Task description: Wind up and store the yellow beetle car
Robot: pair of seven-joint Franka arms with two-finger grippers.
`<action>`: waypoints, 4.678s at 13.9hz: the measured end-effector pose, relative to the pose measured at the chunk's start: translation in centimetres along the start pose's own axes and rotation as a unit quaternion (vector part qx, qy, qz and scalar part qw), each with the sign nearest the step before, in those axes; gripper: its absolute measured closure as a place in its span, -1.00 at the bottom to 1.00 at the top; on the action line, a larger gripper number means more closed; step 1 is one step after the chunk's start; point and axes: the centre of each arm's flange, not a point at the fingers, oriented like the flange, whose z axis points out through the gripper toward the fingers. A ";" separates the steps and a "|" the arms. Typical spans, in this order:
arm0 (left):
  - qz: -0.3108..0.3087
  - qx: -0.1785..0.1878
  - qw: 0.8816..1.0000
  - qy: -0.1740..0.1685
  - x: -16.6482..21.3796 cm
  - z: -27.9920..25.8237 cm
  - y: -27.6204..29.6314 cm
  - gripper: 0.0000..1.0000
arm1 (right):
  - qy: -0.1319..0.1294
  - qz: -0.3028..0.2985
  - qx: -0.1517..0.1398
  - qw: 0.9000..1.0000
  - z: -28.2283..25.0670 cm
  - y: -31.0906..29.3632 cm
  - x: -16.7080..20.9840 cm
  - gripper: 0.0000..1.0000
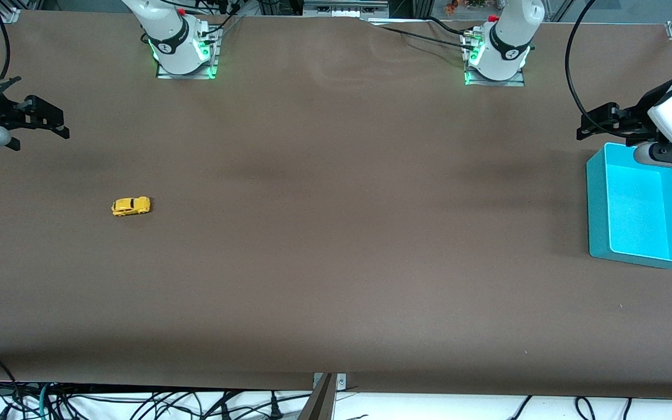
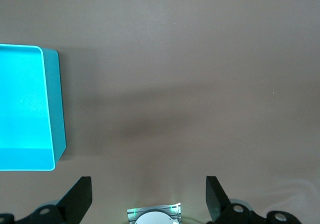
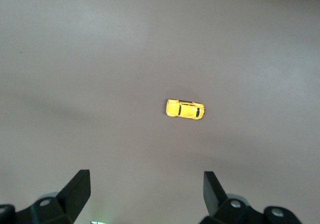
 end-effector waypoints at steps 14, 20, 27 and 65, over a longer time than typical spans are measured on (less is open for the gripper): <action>0.000 0.000 1.000 -0.001 0.3 0.1 0.0 -1.00 | 0.004 -0.030 -0.003 1.000 -1.3 -2.3 0.6 -1.00; 0.000 0.000 1.000 -0.001 0.5 0.2 0.0 -1.00 | -0.008 0.005 0.000 1.000 -1.2 -2.5 0.2 -1.00; 0.000 0.000 1.000 -0.001 0.5 0.2 0.0 -1.00 | -0.017 0.032 -0.007 0.999 -0.7 -5.3 -1.0 -1.00; 0.000 0.000 1.000 -0.003 0.6 0.4 0.0 -1.00 | -0.013 -0.548 0.006 0.836 32.5 5.4 0.8 -1.00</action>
